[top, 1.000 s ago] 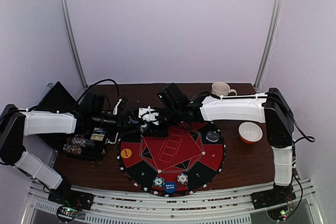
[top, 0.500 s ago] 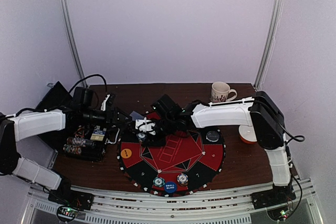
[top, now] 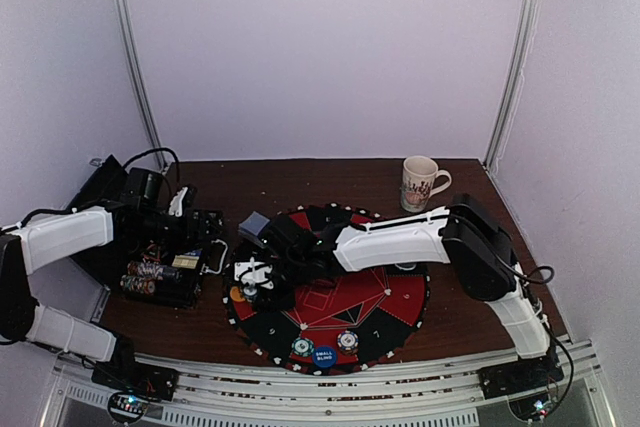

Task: Distribute texas hold em gaming equipment
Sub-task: Pass from the left arm to the right, then place the poker chips pile in the big blind area.

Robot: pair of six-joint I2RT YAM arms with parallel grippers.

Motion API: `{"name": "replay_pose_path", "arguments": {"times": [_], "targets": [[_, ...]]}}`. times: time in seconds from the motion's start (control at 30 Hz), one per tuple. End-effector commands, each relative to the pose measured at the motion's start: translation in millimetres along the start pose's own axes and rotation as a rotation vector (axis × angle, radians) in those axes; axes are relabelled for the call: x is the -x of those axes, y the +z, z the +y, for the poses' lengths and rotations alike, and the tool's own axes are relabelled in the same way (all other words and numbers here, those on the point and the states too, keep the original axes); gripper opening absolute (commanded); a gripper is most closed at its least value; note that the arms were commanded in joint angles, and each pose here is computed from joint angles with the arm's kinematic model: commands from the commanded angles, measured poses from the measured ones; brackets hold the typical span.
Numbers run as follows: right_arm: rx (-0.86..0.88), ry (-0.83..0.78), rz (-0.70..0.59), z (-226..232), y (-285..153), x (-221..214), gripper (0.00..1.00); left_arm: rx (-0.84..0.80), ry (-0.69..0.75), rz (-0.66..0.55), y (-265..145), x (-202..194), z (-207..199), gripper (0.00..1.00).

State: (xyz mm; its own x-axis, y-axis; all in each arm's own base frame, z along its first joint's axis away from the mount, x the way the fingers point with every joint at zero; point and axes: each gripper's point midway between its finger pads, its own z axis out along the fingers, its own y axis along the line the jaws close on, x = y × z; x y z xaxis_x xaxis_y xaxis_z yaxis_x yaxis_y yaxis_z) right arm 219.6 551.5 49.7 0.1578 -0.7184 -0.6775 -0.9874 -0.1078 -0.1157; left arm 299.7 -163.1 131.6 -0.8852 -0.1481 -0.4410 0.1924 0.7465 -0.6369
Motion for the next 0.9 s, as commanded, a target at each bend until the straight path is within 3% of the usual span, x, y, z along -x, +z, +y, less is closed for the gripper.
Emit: {"name": "replay_pose_path", "arguments": {"times": [0.0,0.57,0.87], "targets": [[0.006,0.017,-0.004,2,8,9,0.0,0.055,0.045,-0.018,-5,9,4,0.78],[-0.039,0.019,0.09,0,26,-18,0.0,0.099,0.061,-0.02,-9,11,8,0.78],[-0.024,-0.027,0.142,15,30,-26,0.18,0.105,0.068,-0.018,-10,12,8,0.78]]}}
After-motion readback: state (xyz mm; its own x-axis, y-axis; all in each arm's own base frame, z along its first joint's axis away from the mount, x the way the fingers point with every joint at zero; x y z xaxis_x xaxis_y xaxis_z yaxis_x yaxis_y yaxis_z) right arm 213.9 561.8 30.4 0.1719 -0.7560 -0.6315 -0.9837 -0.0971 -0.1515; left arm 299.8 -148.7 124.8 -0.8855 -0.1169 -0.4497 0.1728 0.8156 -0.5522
